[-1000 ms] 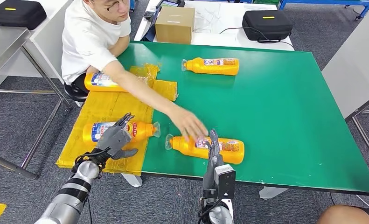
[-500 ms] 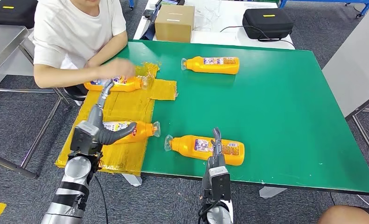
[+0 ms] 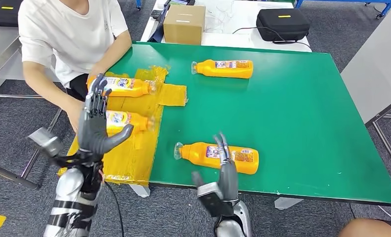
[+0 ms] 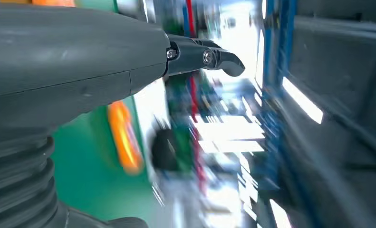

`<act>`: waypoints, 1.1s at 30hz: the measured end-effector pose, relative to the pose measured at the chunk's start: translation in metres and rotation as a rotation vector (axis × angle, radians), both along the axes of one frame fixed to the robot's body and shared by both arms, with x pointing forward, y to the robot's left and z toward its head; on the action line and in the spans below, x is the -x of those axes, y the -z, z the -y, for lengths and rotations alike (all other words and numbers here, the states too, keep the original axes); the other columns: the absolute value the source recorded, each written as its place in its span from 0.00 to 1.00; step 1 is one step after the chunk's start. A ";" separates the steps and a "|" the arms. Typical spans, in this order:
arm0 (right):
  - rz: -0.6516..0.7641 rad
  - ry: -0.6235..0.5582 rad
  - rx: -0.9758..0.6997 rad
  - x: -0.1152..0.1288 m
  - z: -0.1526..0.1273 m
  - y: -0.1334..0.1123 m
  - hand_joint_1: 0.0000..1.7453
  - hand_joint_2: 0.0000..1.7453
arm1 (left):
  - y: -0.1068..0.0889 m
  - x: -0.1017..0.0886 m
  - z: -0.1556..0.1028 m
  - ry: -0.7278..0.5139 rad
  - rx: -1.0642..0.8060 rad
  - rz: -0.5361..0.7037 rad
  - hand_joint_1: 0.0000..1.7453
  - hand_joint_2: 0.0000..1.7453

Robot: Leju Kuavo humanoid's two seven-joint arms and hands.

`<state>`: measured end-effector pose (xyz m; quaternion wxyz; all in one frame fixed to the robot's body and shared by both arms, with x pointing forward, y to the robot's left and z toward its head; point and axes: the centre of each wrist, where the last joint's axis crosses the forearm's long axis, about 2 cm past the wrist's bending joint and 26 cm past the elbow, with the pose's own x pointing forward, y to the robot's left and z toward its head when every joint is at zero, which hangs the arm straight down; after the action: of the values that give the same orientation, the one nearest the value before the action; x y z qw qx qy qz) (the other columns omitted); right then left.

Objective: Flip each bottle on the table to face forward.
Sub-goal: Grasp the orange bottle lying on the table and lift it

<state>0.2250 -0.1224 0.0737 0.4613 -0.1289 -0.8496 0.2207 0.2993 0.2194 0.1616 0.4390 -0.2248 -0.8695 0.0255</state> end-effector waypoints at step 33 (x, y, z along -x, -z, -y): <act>-0.274 0.081 0.771 -0.086 0.127 0.028 0.00 1.00 | 0.013 0.046 -0.017 -0.022 -0.017 0.040 0.00 1.00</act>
<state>0.3111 -0.2496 0.0462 0.4965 -0.2949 -0.6296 0.5197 0.2529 0.2368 0.1489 0.4230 -0.2118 -0.8808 0.0183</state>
